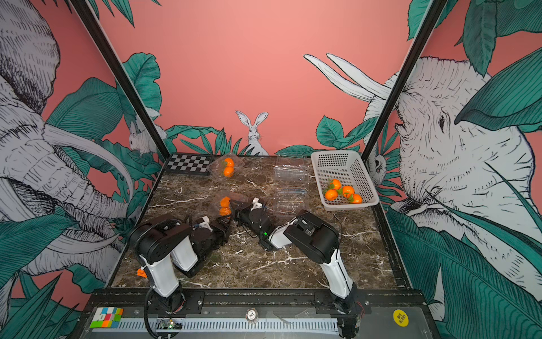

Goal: Take oranges out of containers
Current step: Open the packing box at the center of the board.

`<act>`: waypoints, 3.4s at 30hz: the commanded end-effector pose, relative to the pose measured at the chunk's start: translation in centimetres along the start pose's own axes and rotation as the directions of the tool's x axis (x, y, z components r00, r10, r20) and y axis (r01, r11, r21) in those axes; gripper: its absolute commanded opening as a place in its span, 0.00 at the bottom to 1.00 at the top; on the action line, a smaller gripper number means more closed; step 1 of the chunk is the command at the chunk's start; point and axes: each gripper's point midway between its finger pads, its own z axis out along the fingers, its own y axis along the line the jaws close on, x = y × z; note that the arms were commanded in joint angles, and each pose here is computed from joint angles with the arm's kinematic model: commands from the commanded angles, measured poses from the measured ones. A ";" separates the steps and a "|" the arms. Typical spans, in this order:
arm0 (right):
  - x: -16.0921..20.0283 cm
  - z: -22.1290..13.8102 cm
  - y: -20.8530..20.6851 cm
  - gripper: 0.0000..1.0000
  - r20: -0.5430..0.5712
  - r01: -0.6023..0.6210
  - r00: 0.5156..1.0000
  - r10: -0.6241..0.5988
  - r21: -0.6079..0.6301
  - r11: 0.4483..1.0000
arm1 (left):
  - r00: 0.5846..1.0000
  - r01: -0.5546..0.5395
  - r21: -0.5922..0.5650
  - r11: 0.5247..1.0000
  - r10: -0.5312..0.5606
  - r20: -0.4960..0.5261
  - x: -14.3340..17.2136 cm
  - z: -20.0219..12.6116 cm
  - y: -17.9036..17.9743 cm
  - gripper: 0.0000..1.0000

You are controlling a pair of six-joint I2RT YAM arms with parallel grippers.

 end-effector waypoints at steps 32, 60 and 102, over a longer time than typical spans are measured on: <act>-2.1 0.9 3.4 0.21 0.025 -0.156 0.987 0.162 -0.156 0.975 | 0.999 -0.038 -0.292 0.956 0.027 -0.044 0.9 -2.0 8.7 0.72; -6.5 -4.5 -1.1 0.50 -0.299 0.556 0.828 -0.474 0.334 0.761 | 0.996 -0.087 -0.263 0.961 0.084 -0.025 -3.0 -1.7 3.4 0.77; -6.4 0.4 -3.7 0.72 -0.591 0.866 0.501 -0.633 0.346 0.361 | 0.848 -0.506 -0.206 0.838 0.440 -0.294 -7.1 4.2 -7.0 0.99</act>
